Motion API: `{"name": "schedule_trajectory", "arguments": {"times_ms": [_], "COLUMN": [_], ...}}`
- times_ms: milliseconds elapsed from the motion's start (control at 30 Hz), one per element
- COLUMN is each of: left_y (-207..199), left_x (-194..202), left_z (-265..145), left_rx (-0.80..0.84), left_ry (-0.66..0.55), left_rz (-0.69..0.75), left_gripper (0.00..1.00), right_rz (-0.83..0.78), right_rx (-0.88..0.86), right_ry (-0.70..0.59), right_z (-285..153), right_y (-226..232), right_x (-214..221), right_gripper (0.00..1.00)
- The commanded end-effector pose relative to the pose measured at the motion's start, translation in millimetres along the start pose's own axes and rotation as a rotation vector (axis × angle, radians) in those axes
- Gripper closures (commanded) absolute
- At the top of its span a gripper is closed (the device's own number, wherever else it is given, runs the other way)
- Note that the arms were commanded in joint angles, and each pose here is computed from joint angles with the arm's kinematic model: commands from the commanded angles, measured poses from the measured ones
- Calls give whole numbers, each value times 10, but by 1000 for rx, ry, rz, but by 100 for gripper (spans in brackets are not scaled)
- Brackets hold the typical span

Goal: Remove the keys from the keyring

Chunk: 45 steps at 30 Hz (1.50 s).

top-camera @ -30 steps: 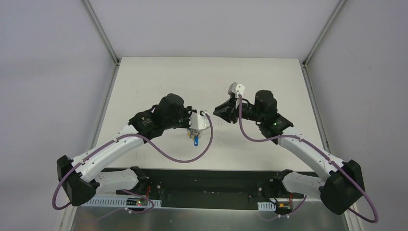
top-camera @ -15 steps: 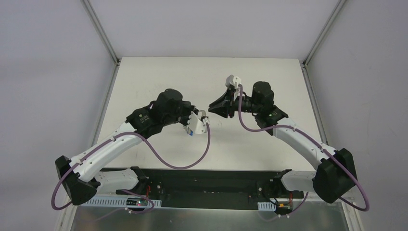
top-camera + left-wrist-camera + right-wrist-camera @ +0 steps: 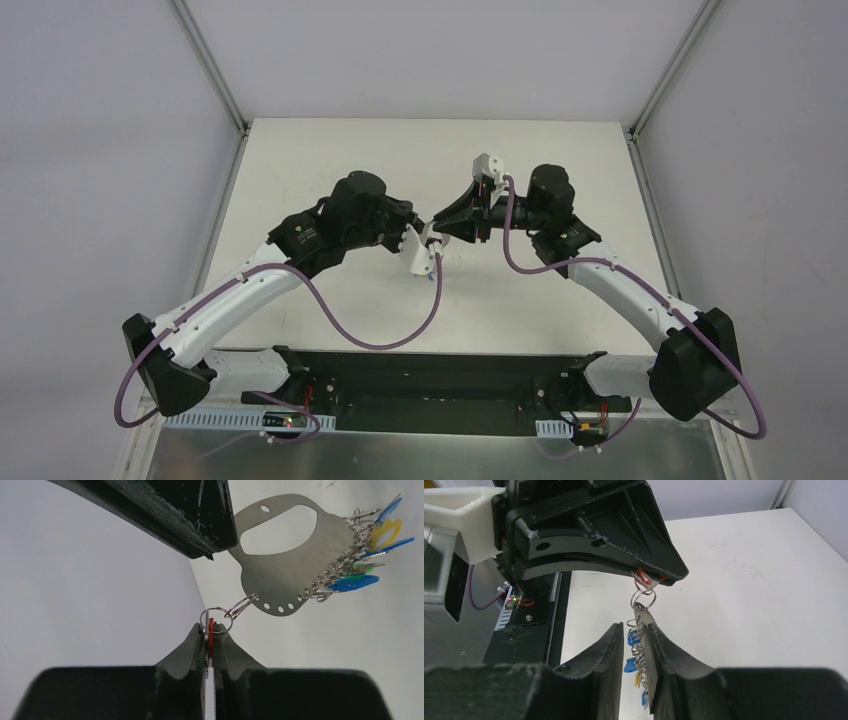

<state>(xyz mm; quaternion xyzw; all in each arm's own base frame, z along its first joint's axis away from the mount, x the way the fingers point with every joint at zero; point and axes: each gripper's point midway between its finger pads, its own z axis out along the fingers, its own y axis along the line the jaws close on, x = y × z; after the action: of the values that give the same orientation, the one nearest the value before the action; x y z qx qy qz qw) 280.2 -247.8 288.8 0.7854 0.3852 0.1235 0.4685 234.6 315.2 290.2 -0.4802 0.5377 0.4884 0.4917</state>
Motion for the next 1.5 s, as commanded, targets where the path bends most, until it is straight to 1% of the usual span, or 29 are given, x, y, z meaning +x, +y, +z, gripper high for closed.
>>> {"name": "schedule_trajectory", "arguments": {"times_ms": [0, 200, 533, 700, 900, 1000, 1167, 1467], "left_y": [367, 415, 458, 487, 536, 552, 572, 533], "left_x": [-212, -284, -364, -344, -321, -322, -358, -486], "left_z": [-128, -151, -148, -138, -105, -82, -79, -86], "left_rx": [-108, -119, -130, -140, -161, -167, -178, -197], "left_ry": [-90, -126, -168, -155, -139, -140, -160, -242], "left_rz": [67, 80, 88, 97, 102, 102, 93, 45], "left_gripper": [100, 100, 100, 100, 100, 100, 100, 100], "right_rz": [-101, -71, -8, 24, 32, 25, 1, -39], "right_rx": [1, 130, 148, 112, 39, -5, -33, -57], "right_ry": [-58, -65, -32, -5, 21, 20, 4, -48], "right_z": [-52, -98, 26, 20, 5, 17, -3, 19], "right_y": [-37, -336, -587, -495, -188, -20, 120, 146], "right_x": [-243, -291, -124, -9, 122, 108, 16, -142], "right_gripper": [72, 72, 72, 72, 73, 73, 73, 74]}}
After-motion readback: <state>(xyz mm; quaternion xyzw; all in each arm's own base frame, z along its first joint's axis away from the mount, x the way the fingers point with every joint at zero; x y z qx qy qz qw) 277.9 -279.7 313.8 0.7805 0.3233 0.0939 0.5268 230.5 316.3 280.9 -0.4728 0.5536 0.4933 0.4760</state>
